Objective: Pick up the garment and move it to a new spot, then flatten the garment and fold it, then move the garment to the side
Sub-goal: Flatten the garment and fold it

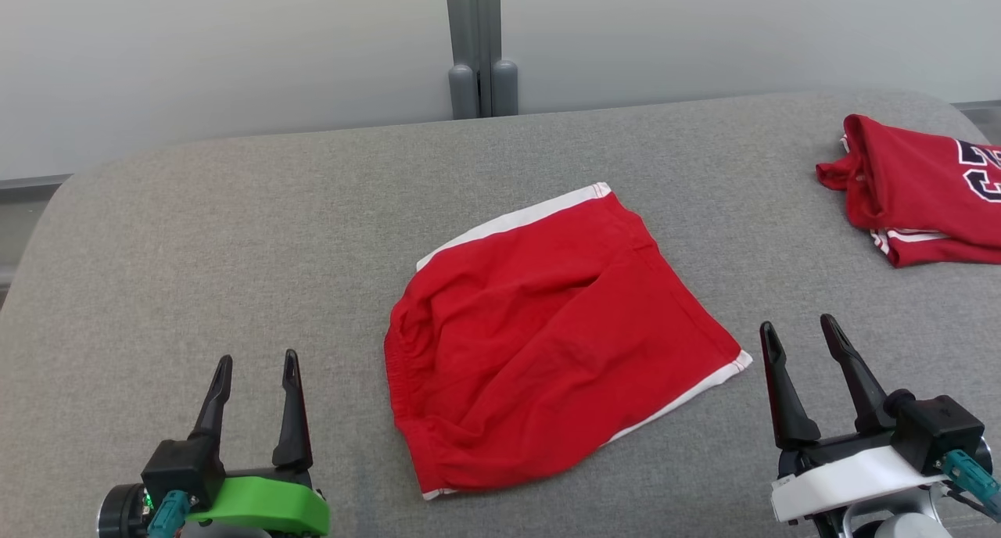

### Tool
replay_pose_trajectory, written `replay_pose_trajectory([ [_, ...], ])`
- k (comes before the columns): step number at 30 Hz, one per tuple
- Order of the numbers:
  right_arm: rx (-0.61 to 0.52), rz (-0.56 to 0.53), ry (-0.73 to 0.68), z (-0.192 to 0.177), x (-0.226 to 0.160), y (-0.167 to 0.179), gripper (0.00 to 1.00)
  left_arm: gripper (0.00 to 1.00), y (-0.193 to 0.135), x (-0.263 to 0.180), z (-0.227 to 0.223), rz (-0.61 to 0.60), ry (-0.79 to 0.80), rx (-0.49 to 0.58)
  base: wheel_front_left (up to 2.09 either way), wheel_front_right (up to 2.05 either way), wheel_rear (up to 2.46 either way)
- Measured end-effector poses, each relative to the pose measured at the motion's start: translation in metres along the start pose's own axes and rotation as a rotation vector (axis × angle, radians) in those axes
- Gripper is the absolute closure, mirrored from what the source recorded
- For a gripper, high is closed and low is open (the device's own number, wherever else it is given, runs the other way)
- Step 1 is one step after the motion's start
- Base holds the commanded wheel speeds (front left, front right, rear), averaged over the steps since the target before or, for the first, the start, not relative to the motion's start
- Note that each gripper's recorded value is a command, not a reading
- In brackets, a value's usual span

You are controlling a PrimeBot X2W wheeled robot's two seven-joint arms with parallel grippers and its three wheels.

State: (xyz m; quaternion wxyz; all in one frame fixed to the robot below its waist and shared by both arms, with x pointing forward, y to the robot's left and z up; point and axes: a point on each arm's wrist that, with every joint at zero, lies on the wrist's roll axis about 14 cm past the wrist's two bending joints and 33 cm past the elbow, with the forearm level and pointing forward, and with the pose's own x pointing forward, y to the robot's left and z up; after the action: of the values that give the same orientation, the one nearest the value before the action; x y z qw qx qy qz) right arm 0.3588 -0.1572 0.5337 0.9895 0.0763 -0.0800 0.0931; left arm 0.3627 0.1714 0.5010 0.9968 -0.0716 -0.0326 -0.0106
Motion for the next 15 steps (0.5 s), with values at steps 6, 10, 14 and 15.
replay_pose_trajectory([
  [6, 0.001, 0.004, 0.003, -0.0011, 0.0009, 0.0013, 0.00, 0.00, 0.0009, -0.0005, -0.0008, 0.003, 0.003, 0.000, 0.00, 0.00, 0.00],
  [10, 0.001, 0.006, 0.005, -0.0020, 0.0012, 0.0017, 0.00, 0.00, 0.0008, -0.0008, -0.0019, 0.003, 0.006, -0.001, 0.00, 0.00, 0.00],
  [14, 0.001, 0.000, 0.013, -0.0045, 0.0015, -0.0003, 0.00, 0.00, -0.0031, -0.0018, -0.0063, -0.012, 0.020, -0.005, 0.00, 0.00, 0.00],
  [15, 0.000, -0.004, 0.017, -0.0056, 0.0015, -0.0018, 0.00, 0.00, -0.0046, -0.0025, -0.0085, -0.018, 0.027, -0.005, 0.00, 0.00, 0.00],
])
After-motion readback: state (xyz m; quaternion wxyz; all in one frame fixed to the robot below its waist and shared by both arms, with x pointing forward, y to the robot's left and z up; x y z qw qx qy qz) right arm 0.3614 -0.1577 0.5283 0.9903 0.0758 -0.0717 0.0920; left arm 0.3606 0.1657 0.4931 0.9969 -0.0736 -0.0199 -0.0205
